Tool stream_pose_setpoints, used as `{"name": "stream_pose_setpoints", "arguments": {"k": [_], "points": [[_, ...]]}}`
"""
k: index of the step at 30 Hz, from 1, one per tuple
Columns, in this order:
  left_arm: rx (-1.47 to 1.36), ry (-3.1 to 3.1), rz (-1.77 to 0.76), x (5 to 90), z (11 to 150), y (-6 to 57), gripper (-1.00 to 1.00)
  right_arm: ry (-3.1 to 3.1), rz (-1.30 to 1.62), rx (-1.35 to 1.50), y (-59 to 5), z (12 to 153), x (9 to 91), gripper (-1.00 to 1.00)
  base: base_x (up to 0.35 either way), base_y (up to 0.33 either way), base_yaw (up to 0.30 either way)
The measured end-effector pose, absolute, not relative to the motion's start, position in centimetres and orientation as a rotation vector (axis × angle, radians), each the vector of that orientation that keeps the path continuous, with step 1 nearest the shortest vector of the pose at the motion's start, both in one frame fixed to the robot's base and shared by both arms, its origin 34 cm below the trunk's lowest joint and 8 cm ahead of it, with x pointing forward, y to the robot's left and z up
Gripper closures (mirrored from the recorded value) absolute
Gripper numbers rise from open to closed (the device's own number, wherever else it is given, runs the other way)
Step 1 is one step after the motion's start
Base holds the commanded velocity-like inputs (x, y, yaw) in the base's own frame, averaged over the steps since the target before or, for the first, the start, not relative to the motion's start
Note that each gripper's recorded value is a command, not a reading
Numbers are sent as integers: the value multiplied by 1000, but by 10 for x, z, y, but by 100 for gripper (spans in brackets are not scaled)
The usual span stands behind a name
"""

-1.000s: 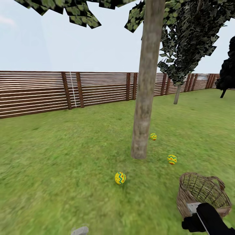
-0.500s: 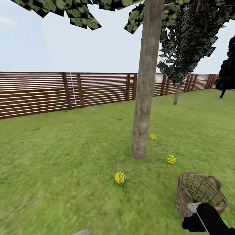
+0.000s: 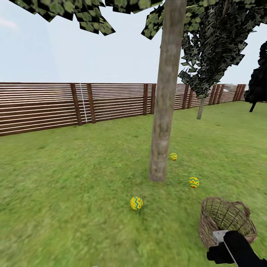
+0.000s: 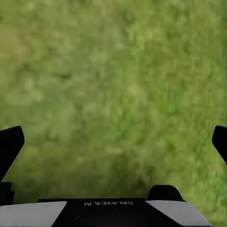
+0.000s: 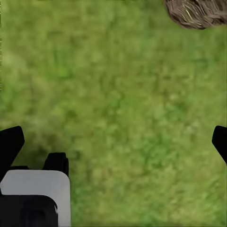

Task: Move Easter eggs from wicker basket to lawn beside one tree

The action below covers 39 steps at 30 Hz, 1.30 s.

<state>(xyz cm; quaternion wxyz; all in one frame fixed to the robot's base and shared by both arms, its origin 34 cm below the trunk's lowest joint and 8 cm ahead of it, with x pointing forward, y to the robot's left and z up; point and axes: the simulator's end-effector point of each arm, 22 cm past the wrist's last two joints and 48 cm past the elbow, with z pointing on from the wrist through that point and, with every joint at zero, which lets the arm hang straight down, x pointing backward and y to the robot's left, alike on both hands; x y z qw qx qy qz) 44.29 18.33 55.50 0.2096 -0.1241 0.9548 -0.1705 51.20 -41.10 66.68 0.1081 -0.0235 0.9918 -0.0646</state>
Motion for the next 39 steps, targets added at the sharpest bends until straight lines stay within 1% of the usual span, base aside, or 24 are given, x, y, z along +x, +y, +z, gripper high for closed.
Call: {"name": "stream_pose_setpoints", "arguments": {"k": [10, 23, 36, 39], "points": [[-363, 2708, -460, 421, 557, 192, -100, 2937, -184, -70, -409, 676, 506, -100, 0, 0, 0], [-360, 2714, -439, 419, 575, 203, -100, 2954, -143, -72, -391, 687, 502, -100, 0, 0, 0], [-363, 2730, -393, 415, 590, 225, -100, 3069, -91, -61, -383, 663, 457, -100, 0, 0, 0], [-374, 2756, -339, 406, 588, 239, -100, 3077, -89, -59, -384, 663, 452, -100, 0, 0, 0]]}}
